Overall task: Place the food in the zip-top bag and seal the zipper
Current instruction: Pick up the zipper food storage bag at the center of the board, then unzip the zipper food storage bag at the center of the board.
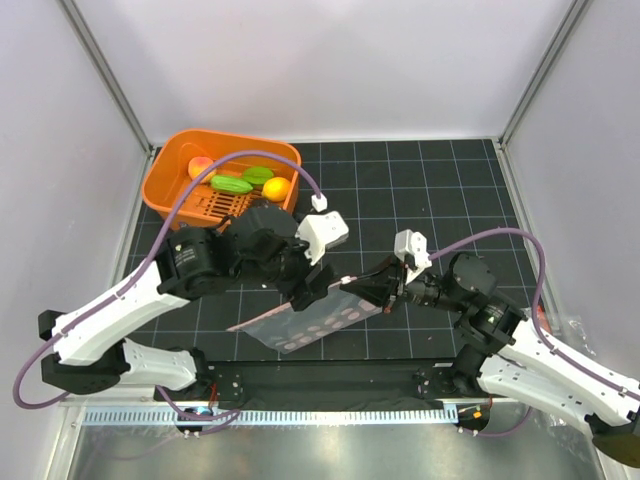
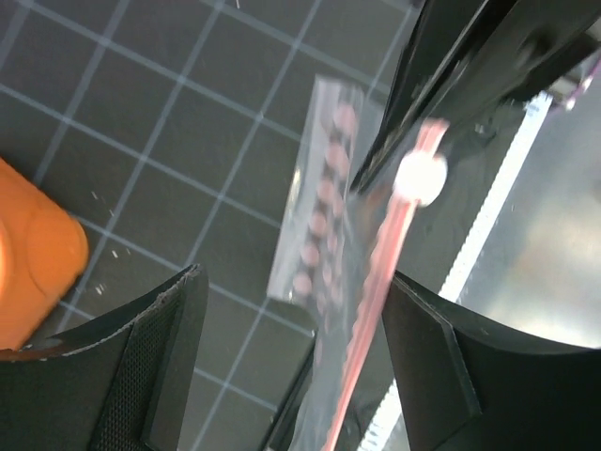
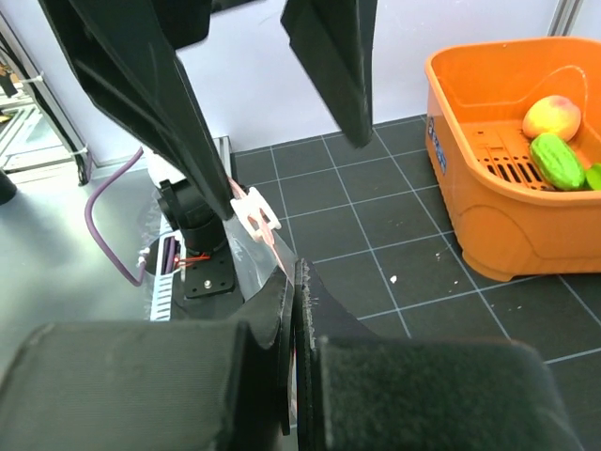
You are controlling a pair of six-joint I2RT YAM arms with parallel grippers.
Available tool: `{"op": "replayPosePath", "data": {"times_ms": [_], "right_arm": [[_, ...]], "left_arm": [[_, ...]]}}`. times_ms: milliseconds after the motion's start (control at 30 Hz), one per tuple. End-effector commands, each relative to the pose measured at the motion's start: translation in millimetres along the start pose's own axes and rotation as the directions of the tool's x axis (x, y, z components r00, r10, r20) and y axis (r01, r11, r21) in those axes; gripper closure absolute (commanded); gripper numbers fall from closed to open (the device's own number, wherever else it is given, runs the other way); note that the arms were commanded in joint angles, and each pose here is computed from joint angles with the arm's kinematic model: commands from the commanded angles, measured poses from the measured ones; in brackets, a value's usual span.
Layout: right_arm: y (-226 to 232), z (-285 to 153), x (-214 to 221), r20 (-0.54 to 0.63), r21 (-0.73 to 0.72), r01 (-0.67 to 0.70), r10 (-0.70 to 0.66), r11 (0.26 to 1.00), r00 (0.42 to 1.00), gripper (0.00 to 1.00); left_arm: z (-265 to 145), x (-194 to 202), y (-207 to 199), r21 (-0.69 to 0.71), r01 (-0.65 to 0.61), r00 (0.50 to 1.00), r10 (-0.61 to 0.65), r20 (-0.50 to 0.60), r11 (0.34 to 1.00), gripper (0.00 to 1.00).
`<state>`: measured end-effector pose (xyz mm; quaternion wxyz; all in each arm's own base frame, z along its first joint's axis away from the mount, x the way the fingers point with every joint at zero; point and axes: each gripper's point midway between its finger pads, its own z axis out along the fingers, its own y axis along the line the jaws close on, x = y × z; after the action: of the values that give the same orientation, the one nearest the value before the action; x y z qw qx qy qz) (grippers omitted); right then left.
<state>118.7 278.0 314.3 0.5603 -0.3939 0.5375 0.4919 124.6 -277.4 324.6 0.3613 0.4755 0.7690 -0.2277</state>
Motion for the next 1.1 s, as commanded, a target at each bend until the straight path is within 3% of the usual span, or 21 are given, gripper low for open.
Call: {"op": "replayPosePath", "data": {"times_ms": [0, 167, 800, 1067], "right_arm": [[4, 2, -28, 0.053, -0.008, -0.011, 0.011, 1.0, 0.999, 0.99], [2, 3, -28, 0.05, 0.01, -0.045, 0.045, 0.999, 0.998, 0.99], [2, 7, -28, 0.025, 0.008, -0.092, 0.092, 0.996, 0.995, 0.99], [4, 8, -27, 0.018, -0.005, -0.093, 0.093, 0.996, 0.996, 0.99]], "left_arm": [[-18, -43, -2, 0.01, -0.03, 0.987, 0.028, 0.157, 1.0, 0.25], [-19, -54, -21, 0.119, -0.077, 0.976, 0.05, 0.214, 0.99, 0.37], [6, -67, -30, 0.155, -0.1, 0.978, 0.069, 0.198, 0.983, 0.46], [1, -76, -29, 0.147, -0.098, 0.972, 0.063, 0.225, 0.984, 0.77]]}}
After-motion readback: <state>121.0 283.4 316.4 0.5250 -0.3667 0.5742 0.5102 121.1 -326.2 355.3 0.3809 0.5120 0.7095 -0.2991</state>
